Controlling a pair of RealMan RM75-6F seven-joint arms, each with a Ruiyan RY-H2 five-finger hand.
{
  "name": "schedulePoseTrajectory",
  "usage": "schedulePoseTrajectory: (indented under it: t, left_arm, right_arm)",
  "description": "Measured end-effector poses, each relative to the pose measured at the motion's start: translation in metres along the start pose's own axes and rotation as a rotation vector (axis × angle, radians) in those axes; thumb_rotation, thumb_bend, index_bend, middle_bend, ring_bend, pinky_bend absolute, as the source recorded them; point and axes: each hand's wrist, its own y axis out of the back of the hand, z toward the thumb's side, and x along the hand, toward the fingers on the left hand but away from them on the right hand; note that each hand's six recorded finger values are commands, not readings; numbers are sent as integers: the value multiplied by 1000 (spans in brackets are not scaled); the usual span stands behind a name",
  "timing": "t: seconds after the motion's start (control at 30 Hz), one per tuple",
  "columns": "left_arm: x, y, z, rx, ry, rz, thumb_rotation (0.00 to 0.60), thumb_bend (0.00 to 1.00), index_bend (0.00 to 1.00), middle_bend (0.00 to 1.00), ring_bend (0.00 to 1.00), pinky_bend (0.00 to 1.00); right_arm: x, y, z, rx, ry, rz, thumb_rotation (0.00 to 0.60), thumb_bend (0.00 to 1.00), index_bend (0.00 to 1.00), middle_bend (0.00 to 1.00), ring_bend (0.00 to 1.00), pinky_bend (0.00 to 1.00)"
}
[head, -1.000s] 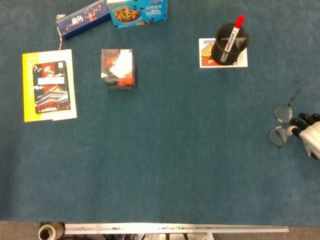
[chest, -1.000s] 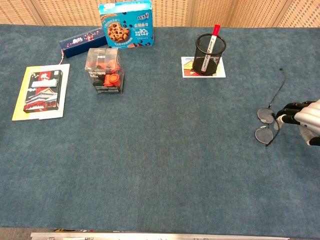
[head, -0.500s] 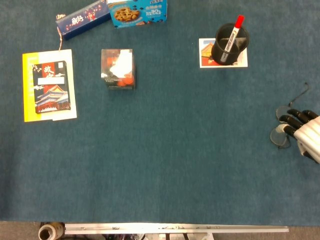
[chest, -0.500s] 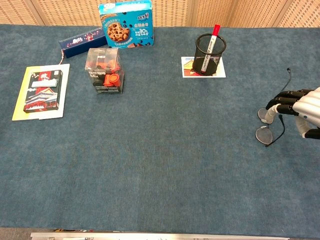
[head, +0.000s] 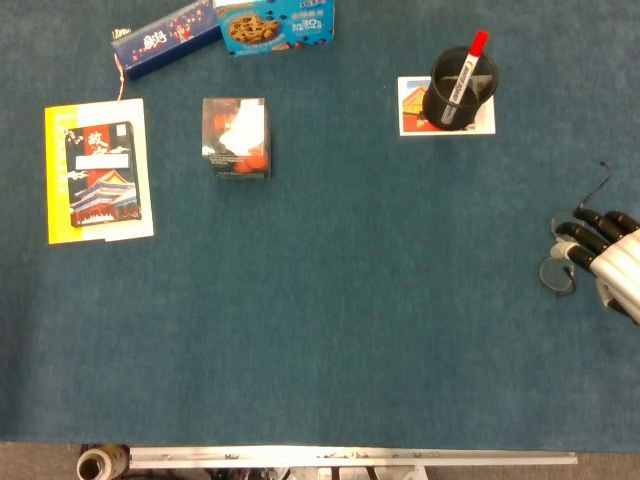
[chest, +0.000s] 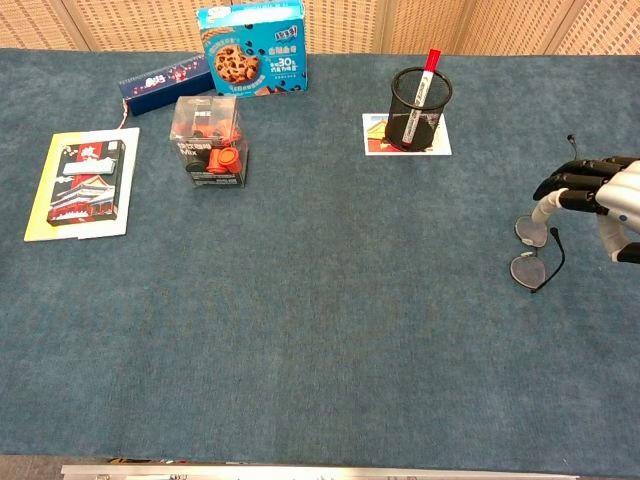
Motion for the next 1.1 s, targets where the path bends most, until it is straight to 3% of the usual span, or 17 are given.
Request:
schedulePoseTrajectory:
  t: [0.3,0.6,1.1]
  left_arm:
    - [1,0,0,4,1,1,600,522,449,516,497,627]
    - [1,-1,0,8,1,0,600,521,449,516,497,627]
    - [-1,1,0,2,2,6,600,521,451,516,496,627]
  right_arm:
    - [3,15,9,-20,37,-61,600,1000,327,272,152,318]
    - [5,15,22,-147,104,-66,600,1000,327,286,152,336]
    - [6,5,43,-320,193,-8,600,1000,335,299,152,365]
